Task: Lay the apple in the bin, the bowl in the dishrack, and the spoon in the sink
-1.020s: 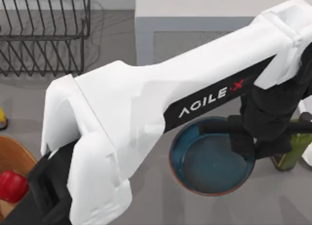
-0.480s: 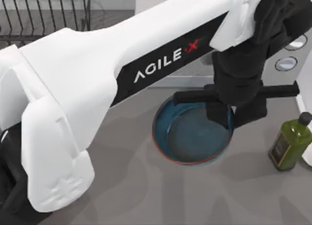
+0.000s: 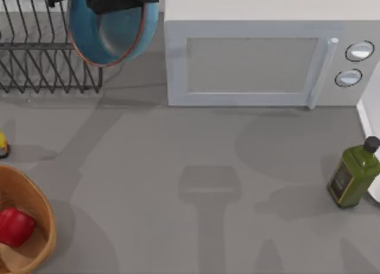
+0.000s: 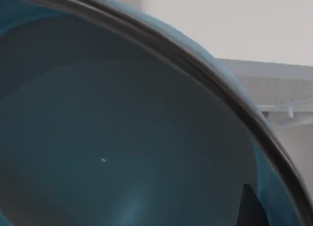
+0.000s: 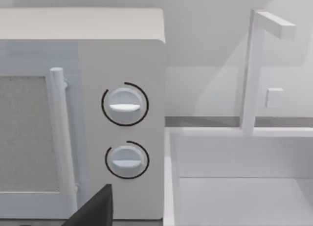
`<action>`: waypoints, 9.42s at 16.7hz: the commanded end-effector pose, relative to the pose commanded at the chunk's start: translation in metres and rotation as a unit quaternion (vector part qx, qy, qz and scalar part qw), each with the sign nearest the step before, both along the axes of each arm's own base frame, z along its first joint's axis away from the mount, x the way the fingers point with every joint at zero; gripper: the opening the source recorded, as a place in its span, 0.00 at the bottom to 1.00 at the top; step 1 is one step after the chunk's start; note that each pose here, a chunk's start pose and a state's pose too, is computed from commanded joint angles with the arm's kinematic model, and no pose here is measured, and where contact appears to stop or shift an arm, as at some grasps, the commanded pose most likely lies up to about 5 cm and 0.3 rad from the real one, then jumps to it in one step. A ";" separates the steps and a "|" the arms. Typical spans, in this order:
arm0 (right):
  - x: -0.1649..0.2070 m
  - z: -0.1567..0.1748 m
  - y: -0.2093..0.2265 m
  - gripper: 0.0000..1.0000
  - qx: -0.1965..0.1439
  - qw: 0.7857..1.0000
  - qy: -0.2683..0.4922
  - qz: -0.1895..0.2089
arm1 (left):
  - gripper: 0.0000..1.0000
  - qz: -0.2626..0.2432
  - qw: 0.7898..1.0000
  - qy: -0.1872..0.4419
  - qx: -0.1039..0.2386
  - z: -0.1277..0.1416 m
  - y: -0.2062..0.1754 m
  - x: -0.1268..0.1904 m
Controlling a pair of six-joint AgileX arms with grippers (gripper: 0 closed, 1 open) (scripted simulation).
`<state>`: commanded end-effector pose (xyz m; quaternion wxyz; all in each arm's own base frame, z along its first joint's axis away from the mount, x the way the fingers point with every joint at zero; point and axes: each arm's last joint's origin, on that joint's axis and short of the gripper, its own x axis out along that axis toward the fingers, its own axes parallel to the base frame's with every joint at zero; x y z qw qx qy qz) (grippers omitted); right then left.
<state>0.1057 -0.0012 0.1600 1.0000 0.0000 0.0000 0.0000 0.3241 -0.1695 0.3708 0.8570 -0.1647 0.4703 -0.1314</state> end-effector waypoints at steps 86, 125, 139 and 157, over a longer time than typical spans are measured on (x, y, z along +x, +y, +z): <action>0.000 0.000 0.000 1.00 0.000 1.000 0.000 0.000 | 1.00 0.132 0.848 -0.487 0.161 -0.170 0.169 -0.208; 0.111 0.034 -0.029 1.00 -0.256 0.684 0.641 0.236 | 1.00 0.131 0.857 -0.470 0.165 -0.211 0.168 -0.218; 0.117 -0.065 -0.030 1.00 -0.254 0.683 0.643 0.236 | 1.00 0.131 0.857 -0.470 0.165 -0.211 0.168 -0.218; 0.118 -0.065 -0.030 0.00 -0.254 0.684 0.642 0.235 | 1.00 0.131 0.857 -0.470 0.165 -0.211 0.168 -0.218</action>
